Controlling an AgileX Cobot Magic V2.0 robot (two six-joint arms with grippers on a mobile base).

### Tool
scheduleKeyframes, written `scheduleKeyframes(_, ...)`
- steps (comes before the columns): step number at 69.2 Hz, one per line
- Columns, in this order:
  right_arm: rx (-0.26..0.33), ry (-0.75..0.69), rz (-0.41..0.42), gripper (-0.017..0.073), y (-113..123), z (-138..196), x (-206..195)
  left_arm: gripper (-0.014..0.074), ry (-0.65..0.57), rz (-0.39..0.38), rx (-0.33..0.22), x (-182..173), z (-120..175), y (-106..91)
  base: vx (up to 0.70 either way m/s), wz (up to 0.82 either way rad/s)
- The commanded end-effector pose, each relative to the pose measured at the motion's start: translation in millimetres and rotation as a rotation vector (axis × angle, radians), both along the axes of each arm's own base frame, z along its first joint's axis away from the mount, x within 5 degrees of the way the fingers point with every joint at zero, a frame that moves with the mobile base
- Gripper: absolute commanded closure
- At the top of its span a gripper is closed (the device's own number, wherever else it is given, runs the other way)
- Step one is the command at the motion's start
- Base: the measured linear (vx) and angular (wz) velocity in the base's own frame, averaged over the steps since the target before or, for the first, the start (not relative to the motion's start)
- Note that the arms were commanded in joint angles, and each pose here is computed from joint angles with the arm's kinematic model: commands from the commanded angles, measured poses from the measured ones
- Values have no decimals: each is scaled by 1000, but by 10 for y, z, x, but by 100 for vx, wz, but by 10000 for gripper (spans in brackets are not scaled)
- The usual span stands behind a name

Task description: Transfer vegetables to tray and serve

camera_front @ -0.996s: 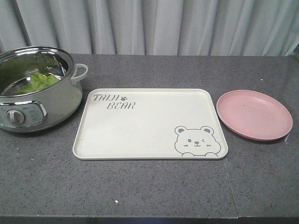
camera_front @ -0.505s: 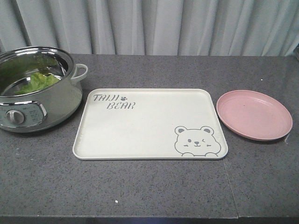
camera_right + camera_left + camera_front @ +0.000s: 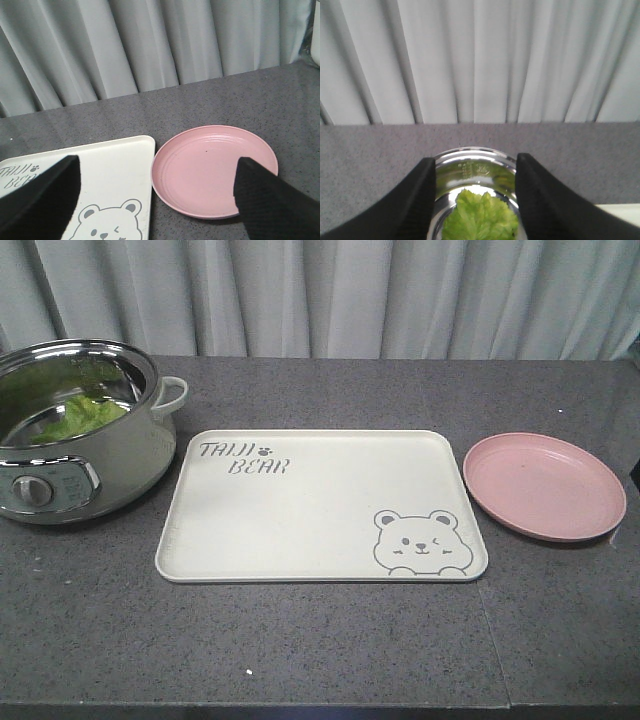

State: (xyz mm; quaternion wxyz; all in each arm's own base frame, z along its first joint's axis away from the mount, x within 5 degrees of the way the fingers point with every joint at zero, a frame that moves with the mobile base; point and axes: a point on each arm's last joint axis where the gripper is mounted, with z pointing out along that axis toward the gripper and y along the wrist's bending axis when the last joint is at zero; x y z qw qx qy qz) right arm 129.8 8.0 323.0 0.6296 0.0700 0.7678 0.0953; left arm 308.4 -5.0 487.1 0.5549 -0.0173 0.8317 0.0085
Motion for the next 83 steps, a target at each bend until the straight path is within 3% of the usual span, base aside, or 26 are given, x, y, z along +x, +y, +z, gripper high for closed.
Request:
scheduleKeyframes(1, -22, -76, 7, -34, 4, 146, 16, 228, 12, 9, 17, 201, 67, 3, 0, 0)
scheduleKeyframes(13, -26, -53, 6, -34, 3, 125, 13, 155, 204, 33, 13, 712, -285, 35, 0, 0)
scheduleKeyframes(23, -37, -45, 8, -34, 3, 117, 12, 82, 339, 46, 16, 940, -599, 55, 0, 0)
scheduleKeyframes(71, -53, 22, 9, -34, 0, 57, 1, 78, 667, 50, -18, 1483, -1696, 79, 0, 0)
scheduleKeyframes(83, -53, 22, 9, -34, 0, 57, 1, 79, 724, 36, -54, 1535, -1873, 46, 0, 0)
